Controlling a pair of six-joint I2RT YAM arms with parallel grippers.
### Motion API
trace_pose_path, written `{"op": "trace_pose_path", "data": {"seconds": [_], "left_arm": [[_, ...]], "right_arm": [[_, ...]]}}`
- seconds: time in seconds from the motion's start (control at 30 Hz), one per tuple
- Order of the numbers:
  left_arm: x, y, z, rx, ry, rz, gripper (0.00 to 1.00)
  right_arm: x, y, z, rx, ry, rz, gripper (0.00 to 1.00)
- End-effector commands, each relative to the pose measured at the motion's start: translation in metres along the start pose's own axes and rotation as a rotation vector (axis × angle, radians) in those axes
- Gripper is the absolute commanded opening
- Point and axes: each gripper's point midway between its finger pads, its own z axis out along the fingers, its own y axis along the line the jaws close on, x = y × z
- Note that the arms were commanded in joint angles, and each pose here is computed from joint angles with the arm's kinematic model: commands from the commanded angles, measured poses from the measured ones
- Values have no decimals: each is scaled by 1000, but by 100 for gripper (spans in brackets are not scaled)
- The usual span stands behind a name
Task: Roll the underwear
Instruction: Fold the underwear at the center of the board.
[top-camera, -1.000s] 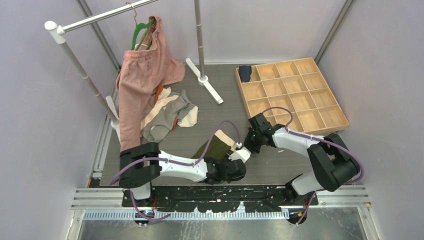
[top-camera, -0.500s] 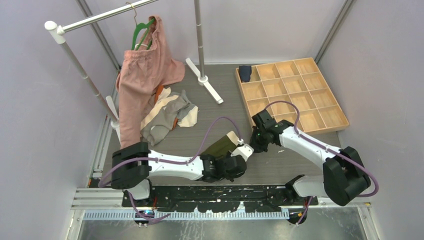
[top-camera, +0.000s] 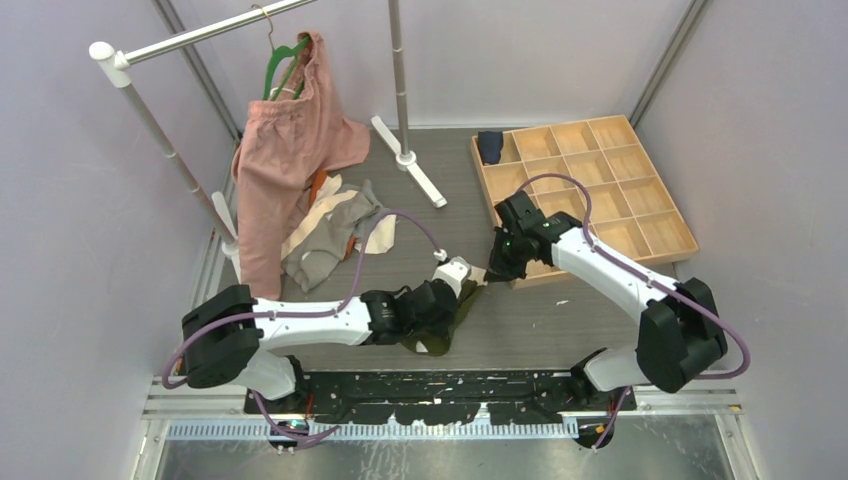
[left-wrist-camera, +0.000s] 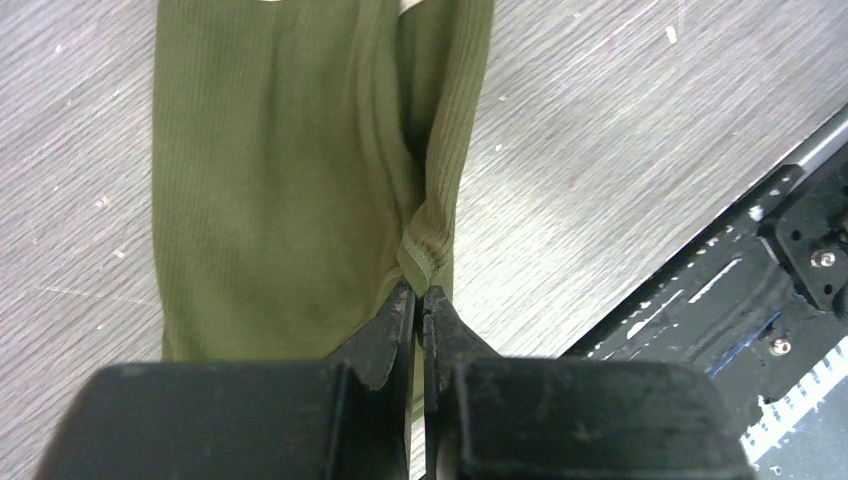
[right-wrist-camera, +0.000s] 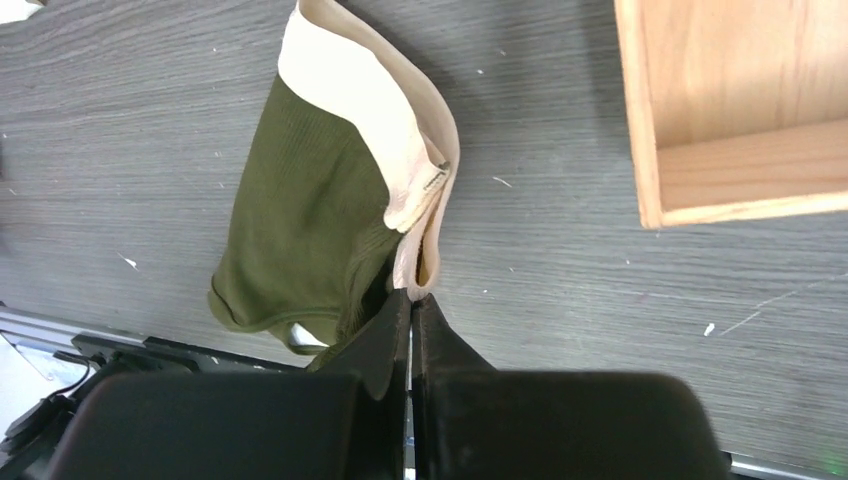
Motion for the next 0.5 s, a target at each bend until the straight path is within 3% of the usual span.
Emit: {"op": "trace_pose_path", "data": {"seconds": [0.0, 0.47], "left_arm": [[-16, 0, -5, 57, -61, -73, 1], [-16, 38, -11, 18, -89, -143, 1]], "right_arm": [[-12, 14, 2, -14, 10, -29, 1], [-34, 46, 25, -54, 52, -32, 1]]}}
